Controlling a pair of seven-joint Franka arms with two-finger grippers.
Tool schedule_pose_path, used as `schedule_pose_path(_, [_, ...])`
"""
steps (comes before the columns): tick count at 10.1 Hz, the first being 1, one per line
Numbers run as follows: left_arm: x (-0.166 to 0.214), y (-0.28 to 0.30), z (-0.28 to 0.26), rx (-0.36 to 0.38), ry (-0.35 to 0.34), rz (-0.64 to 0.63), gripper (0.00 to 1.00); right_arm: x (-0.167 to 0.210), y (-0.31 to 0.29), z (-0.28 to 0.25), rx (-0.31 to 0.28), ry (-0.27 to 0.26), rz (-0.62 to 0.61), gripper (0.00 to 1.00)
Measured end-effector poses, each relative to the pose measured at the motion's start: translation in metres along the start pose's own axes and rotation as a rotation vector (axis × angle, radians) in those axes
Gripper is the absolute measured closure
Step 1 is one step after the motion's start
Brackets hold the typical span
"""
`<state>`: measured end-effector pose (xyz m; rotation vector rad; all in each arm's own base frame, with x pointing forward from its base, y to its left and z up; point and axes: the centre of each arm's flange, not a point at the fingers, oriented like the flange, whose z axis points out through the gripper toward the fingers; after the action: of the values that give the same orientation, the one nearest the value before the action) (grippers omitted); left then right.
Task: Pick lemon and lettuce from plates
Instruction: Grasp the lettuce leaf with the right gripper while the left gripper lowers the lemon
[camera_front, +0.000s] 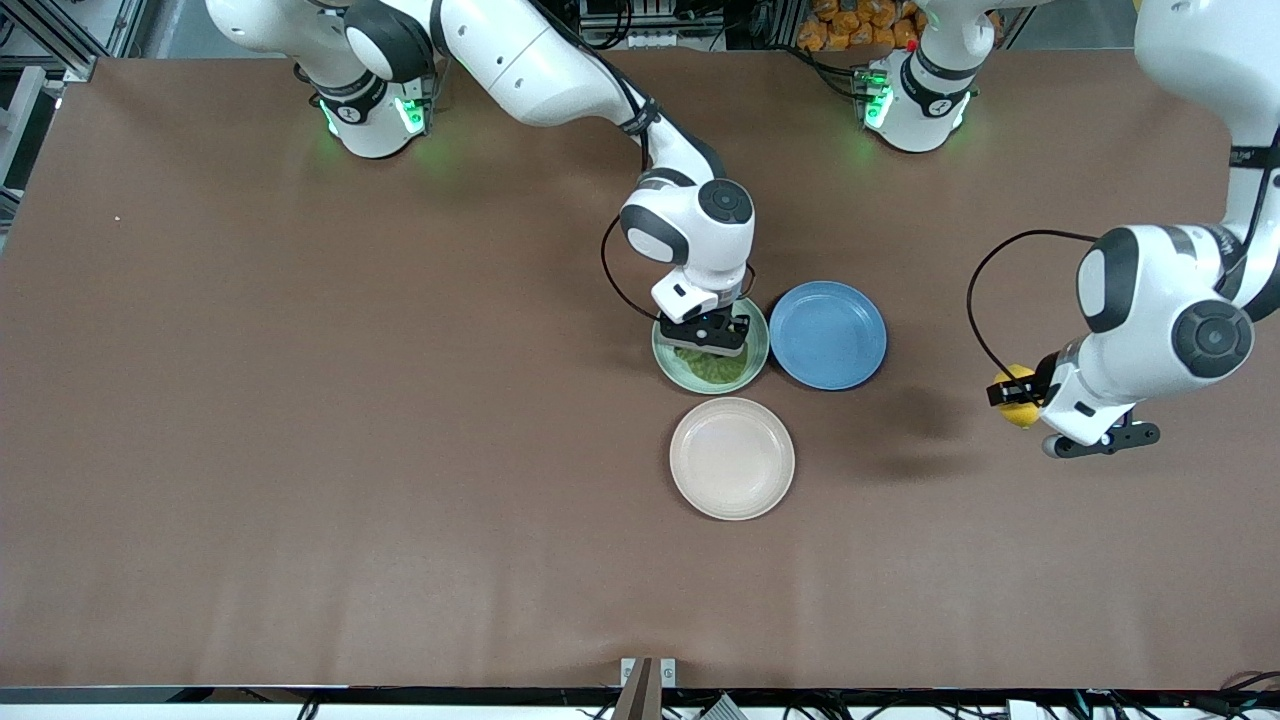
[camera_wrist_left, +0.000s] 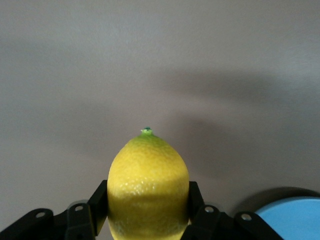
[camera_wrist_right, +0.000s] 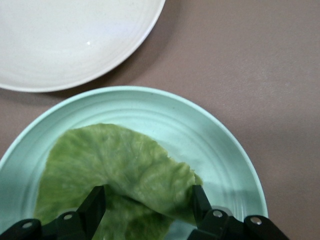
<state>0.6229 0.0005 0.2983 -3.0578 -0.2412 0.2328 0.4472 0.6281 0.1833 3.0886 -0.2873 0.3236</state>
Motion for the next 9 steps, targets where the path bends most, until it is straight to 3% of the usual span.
schedule_pose_path(1, [0.002, -0.002, 0.017, 0.002, -0.028, -0.003, 0.35, -0.002, -0.002, -0.002, 0.001, 0.018, -0.018, 0.33])
schedule_pose_path(2, [0.003, -0.003, 0.034, 0.003, -0.054, -0.004, 0.35, -0.003, -0.004, -0.004, 0.002, 0.030, -0.028, 0.56])
schedule_pose_path(5, [0.006, -0.006, 0.070, 0.004, -0.102, -0.011, 0.35, 0.011, -0.002, -0.016, -0.023, 0.043, -0.023, 0.96])
schedule_pose_path(8, [0.013, -0.006, 0.089, -0.005, -0.085, -0.013, 0.35, 0.060, 0.012, -0.071, -0.029, 0.036, 0.020, 0.96])
schedule_pose_path(9, [0.019, -0.006, 0.089, -0.011, -0.063, -0.016, 0.35, 0.084, 0.025, -0.097, -0.037, 0.002, 0.029, 0.96])
